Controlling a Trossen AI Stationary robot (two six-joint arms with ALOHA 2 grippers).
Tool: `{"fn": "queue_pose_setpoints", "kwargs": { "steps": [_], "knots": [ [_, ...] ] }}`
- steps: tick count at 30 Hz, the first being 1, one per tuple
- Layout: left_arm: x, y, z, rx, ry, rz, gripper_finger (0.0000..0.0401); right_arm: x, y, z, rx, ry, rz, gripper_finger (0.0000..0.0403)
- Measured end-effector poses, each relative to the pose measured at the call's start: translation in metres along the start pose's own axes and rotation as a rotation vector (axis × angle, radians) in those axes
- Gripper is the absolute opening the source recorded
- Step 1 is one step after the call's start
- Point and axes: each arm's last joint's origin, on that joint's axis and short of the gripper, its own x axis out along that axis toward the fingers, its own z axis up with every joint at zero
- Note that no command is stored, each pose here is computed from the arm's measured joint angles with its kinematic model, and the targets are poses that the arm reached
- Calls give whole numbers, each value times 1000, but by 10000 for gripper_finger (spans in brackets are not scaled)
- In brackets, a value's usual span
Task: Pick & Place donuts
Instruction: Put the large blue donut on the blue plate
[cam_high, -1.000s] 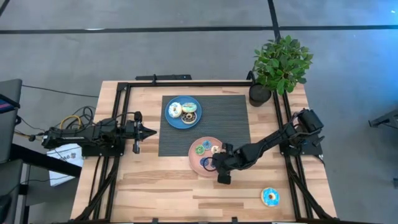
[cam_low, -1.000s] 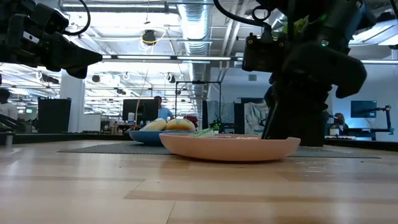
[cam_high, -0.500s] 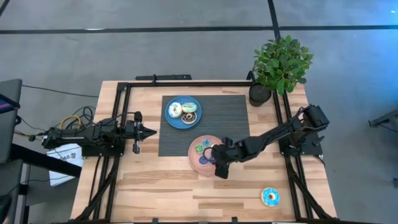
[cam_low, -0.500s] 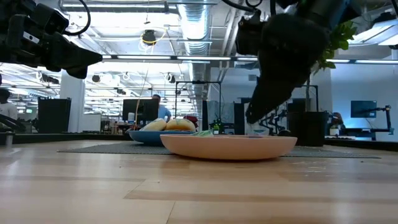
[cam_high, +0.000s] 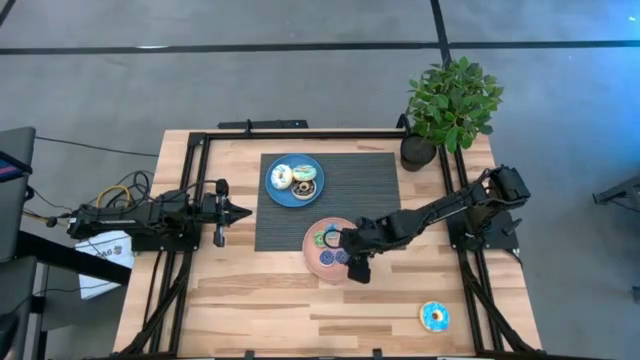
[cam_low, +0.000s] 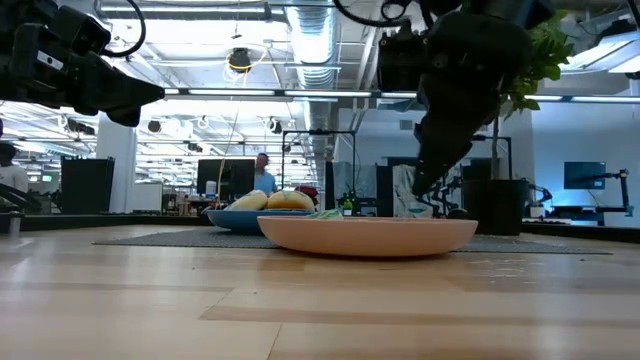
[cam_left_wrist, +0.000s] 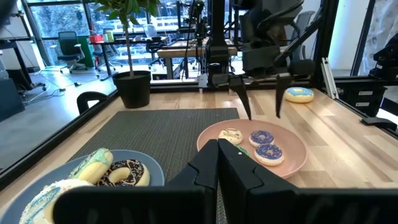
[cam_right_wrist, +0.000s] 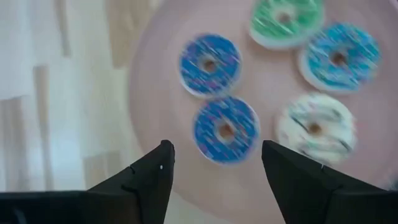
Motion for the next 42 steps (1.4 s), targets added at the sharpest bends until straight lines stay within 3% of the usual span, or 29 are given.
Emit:
{"fn": "queue_pose_setpoints", "kwargs": {
  "steps": [4, 9, 18, 25, 30, 35, 42],
  "knots": [
    [0, 0, 0, 0, 0, 0, 0, -9, -3, 1, 77, 94, -50, 221],
    [0, 0, 0, 0, 0, 0, 0, -30, 15, -5, 209, 97, -48, 204],
    [0, 0, 0, 0, 0, 0, 0, -72, 68, -65, 417, 145, -182, 164],
    [0, 0, 0, 0, 0, 0, 0, -72, 97, -96, 416, 170, -187, 149],
    [0, 0, 0, 0, 0, 1, 0, -70, 98, -99, 601, 232, -201, 171],
    [0, 0, 0, 0, 0, 0, 0, -75, 104, -110, 683, 288, -201, 222],
    [0, 0, 0, 0, 0, 0, 0, -86, 112, -135, 765, 419, -294, 273]
  ]
}}
